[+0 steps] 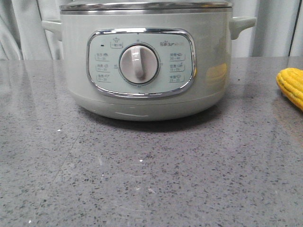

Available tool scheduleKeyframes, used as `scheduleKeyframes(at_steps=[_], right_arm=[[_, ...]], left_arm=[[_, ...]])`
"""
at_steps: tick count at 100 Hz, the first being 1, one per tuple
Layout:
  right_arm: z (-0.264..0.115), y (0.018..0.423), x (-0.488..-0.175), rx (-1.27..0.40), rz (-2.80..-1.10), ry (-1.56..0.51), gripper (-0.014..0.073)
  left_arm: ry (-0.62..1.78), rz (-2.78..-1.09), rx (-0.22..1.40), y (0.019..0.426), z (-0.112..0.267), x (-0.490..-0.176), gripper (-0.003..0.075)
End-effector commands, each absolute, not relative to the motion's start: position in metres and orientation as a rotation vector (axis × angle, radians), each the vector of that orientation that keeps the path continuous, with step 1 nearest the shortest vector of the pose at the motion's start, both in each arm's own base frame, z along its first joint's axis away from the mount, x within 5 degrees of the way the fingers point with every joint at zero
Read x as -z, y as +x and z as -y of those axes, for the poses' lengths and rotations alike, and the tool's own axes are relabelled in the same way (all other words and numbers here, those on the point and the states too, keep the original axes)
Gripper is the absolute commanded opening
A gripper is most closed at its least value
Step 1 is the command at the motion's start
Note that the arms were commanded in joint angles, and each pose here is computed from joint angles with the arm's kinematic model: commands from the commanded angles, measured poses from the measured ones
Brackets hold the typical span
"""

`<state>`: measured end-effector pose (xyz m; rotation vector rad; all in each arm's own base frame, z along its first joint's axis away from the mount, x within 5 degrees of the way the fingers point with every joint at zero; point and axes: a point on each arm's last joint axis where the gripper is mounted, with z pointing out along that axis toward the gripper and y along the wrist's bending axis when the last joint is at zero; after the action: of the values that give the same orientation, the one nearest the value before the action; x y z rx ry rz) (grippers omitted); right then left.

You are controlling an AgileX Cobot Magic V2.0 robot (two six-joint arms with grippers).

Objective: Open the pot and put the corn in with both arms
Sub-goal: 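Lower the left gripper onto the lid knob and the right gripper over the corn, then close the left gripper on the lid knob and the right gripper on the corn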

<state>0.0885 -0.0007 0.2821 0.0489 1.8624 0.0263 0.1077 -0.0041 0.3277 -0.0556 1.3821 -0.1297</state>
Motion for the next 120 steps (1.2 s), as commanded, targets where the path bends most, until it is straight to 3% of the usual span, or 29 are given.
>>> scheduleKeyframes(at_steps=[1, 31, 69, 77, 96, 120], right_arm=[[0.003, 0.092, -0.298, -0.01, -1.771, 0.062, -0.0057], [0.003, 0.092, -0.298, -0.01, -1.771, 0.062, -0.0057], [0.004, 0.094, -0.303, -0.003, -1.705, 0.072, -0.0046], [0.004, 0.097, -0.304, -0.012, -1.746, 0.071, 0.0027], [0.003, 0.116, -0.312, -0.031, -1.873, 0.065, 0.0333], [0.002, 0.152, -0.335, -0.091, -2.066, 0.061, 0.0358]], left_arm=[[-0.049, -1.322, 0.225, 0.122, 0.012, -0.343, 0.0513], [0.285, -1.291, 0.426, 0.173, 0.082, -0.354, 0.0512], [0.418, -1.326, 0.573, 0.226, 0.159, -0.364, 0.0512], [0.435, -1.333, 0.588, 0.231, 0.17, -0.362, 0.0512], [0.535, -1.312, 0.604, 0.235, 0.195, -0.36, 0.0512], [0.556, -1.314, 0.618, 0.242, 0.21, -0.36, 0.0512]])
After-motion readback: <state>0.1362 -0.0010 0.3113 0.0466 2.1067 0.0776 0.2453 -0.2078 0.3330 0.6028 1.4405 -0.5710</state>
